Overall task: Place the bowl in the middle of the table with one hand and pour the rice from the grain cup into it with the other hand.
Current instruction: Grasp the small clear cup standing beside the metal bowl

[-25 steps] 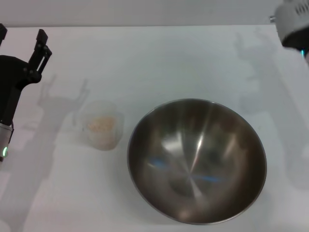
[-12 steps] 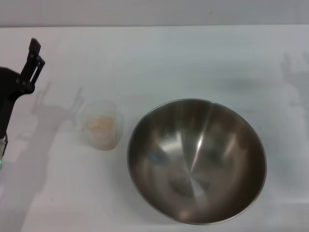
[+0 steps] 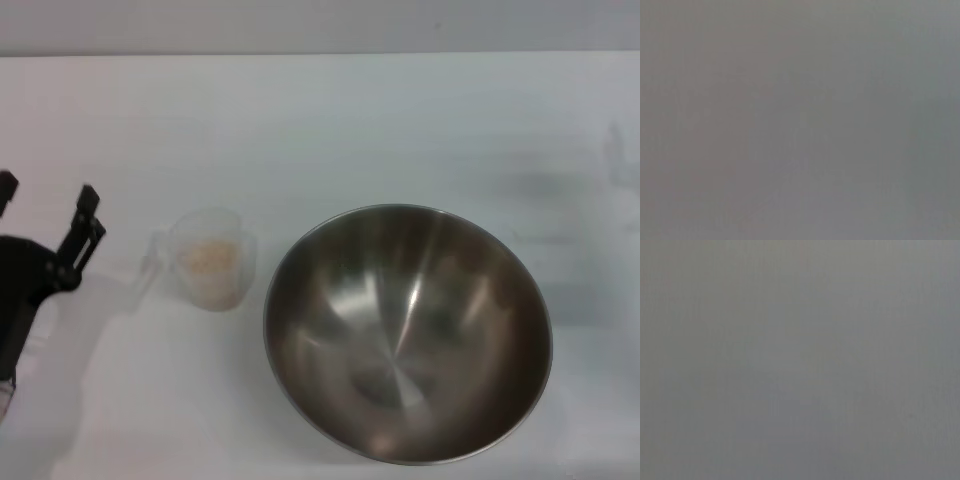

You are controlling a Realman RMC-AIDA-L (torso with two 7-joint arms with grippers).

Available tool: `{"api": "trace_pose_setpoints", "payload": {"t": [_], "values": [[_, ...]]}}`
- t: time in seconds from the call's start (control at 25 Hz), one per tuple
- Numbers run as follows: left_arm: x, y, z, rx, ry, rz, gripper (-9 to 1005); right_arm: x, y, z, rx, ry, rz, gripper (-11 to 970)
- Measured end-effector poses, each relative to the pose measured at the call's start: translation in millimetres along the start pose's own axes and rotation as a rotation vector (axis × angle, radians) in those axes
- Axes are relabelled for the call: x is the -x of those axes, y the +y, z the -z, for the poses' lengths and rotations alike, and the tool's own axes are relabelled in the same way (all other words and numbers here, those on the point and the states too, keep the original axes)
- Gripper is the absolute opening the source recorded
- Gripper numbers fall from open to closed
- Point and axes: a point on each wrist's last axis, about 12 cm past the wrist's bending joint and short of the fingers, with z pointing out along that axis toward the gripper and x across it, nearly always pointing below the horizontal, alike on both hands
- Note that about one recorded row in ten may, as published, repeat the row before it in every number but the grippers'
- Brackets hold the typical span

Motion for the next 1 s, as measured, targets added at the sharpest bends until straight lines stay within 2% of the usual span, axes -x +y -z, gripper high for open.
{"api": "trace_pose_setpoints", "payload": {"t": [0.04,0.12,0.32,0.68,1.0], "values": [[0,0.0,0,0.0,0.0,0.0,797,0,-0.9,-1,-0.001,0.001,0.004,518],[-5,-7.4,14,-0.045,0.044,0.005,796,1,-4.8,-3,-0.007,0.001,0.015,519],[-11,-15.6,23,-0.091,0.092,0.011,795,1,-9.1,-5,-0.027,0.006,0.018,519],[-23,-19.2,16,-0.107,0.196,0.012,794,1,-9.8,-5,-0.027,0.008,0.021,518],[-27,-19.3,7,-0.113,0.227,0.008,792,-1,-11.7,-3,-0.03,0.016,0.028,518]]}}
